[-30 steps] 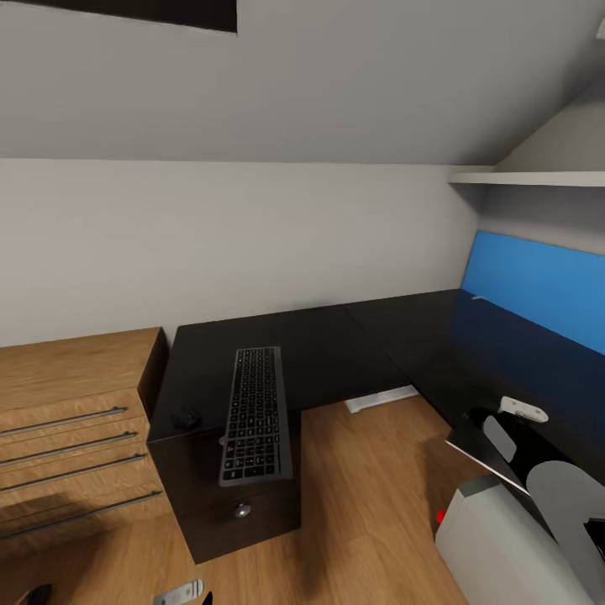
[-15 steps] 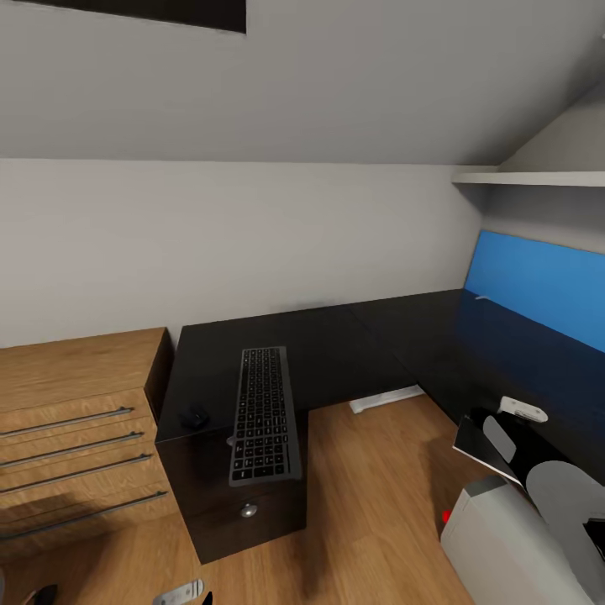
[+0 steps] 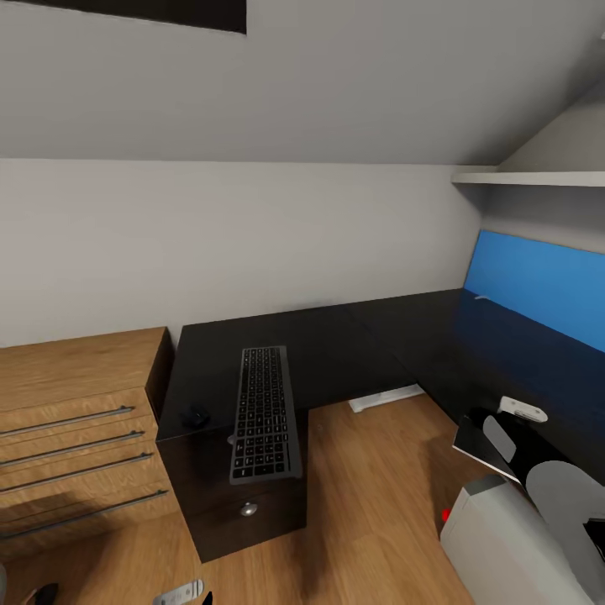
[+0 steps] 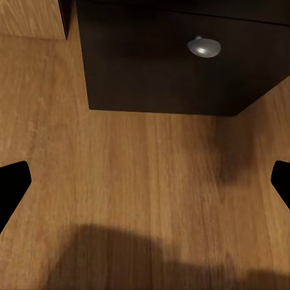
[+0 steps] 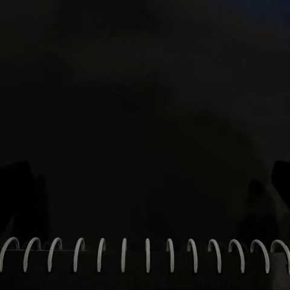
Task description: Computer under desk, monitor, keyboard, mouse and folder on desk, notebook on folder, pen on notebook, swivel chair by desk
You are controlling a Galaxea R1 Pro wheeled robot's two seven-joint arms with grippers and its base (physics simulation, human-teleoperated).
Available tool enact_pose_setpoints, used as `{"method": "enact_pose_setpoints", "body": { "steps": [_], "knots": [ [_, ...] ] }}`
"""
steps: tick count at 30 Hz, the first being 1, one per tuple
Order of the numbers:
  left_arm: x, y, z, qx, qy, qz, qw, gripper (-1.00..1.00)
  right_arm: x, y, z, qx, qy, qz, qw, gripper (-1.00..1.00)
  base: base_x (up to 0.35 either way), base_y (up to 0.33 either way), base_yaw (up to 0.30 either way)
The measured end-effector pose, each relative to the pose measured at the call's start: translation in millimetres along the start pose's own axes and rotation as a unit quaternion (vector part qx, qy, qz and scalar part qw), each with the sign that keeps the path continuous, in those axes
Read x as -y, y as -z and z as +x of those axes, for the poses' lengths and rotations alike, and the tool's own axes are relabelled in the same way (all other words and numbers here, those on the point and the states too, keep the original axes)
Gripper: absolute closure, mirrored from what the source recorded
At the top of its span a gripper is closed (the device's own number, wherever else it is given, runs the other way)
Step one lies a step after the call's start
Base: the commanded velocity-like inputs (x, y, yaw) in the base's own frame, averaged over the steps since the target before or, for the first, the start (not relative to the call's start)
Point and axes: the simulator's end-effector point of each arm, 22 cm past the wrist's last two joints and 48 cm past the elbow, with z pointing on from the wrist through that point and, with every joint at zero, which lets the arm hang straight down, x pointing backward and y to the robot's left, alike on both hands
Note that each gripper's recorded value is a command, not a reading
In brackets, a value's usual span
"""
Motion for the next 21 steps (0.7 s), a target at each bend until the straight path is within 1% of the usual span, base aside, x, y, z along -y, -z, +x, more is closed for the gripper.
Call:
{"method": "enact_pose_setpoints", "body": {
  "steps": [7,15,21],
  "knots": [
    [0.0,-0.1,0.0,0.000,0.000,0.000,1.0000,-1.00,-0.1,-0.2,0.0,0.000,0.000,0.000,1.0000,-1.00,-0.038,0.000,0.000],
    [-0.1,-0.2,0.1,0.000,0.000,0.000,1.0000,-1.00,-0.8,-0.2,0.4,-0.001,-0.002,-0.002,1.0000,-1.00,-0.150,0.000,0.000],
    [-0.1,0.0,0.3,-0.001,0.000,0.000,1.0000,-1.00,0.1,-0.1,0.1,-0.001,-0.002,-0.001,1.0000,-1.00,-0.015,0.000,0.000]
  ]
}}
